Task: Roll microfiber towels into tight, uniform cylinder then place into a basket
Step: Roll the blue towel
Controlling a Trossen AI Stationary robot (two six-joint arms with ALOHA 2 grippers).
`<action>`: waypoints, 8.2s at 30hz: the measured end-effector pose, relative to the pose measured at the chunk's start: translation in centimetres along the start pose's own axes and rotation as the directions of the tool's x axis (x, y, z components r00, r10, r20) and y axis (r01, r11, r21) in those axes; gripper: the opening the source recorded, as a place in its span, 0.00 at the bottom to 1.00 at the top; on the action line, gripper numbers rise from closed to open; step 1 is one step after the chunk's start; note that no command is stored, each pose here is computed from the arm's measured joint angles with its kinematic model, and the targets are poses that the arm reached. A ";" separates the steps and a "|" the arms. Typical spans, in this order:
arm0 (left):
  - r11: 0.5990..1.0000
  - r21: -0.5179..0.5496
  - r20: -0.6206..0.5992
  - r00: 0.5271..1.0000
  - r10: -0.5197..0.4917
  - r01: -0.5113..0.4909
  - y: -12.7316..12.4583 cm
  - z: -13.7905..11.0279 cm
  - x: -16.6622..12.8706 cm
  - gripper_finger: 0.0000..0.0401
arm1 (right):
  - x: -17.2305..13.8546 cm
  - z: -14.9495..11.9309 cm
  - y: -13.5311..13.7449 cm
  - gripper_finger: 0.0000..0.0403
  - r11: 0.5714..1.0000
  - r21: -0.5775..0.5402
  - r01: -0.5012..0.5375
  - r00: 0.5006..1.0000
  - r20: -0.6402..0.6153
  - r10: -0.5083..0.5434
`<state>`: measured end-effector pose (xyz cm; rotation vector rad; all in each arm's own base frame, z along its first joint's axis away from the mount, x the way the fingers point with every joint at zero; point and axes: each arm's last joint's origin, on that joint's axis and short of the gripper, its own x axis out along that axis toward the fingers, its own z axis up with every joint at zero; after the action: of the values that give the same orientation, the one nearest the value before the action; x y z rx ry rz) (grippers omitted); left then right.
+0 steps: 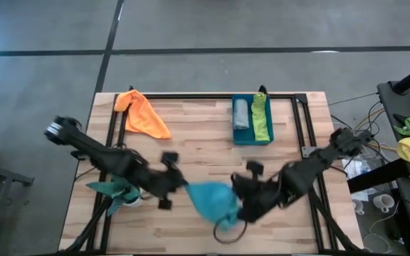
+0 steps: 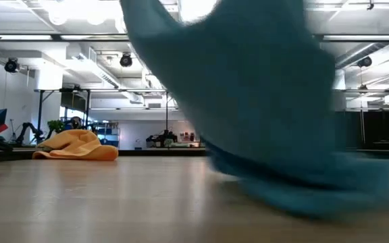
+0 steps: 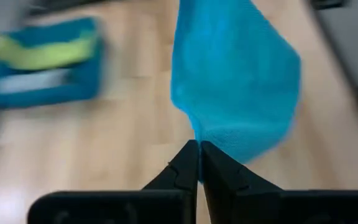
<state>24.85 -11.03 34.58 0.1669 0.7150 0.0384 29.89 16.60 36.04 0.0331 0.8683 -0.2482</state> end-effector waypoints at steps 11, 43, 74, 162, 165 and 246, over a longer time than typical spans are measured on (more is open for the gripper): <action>0.939 -0.111 0.189 0.921 0.341 -0.325 11.7 -0.6 -10.8 0.00 | -2.9 5.2 -13.3 0.02 0.968 -0.001 0.250 0.948 0.202 -0.245; 0.751 -0.507 -0.037 0.859 -0.510 0.424 -12.1 -0.1 9.4 0.00 | 1.6 -13.3 2.6 0.02 0.693 0.018 -0.720 0.659 -0.292 0.693; 0.936 -0.338 0.127 0.990 -0.055 0.095 5.2 1.3 -7.1 0.00 | -2.5 2.4 -13.3 0.02 0.927 -0.313 -0.207 0.967 0.078 0.242; 0.822 -0.512 -0.052 0.946 -0.319 0.249 -7.8 -9.2 12.4 0.00 | 7.7 -14.7 -1.9 0.02 0.929 0.303 -0.214 0.959 -0.115 0.259; 0.831 -0.521 -0.098 0.953 -0.285 0.195 -6.5 -9.3 12.4 0.00 | 8.9 -14.4 -3.2 0.02 0.931 0.325 -0.165 0.968 -0.125 0.215; 0.812 -0.564 -0.330 0.942 -0.057 -0.149 0.2 -13.7 12.6 0.00 | 18.0 -13.0 -8.5 0.02 0.960 0.271 0.076 0.954 -0.298 0.009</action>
<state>25.42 -7.75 16.26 -0.4297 1.0079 0.3404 29.36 6.39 14.55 0.3277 1.1289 -0.4047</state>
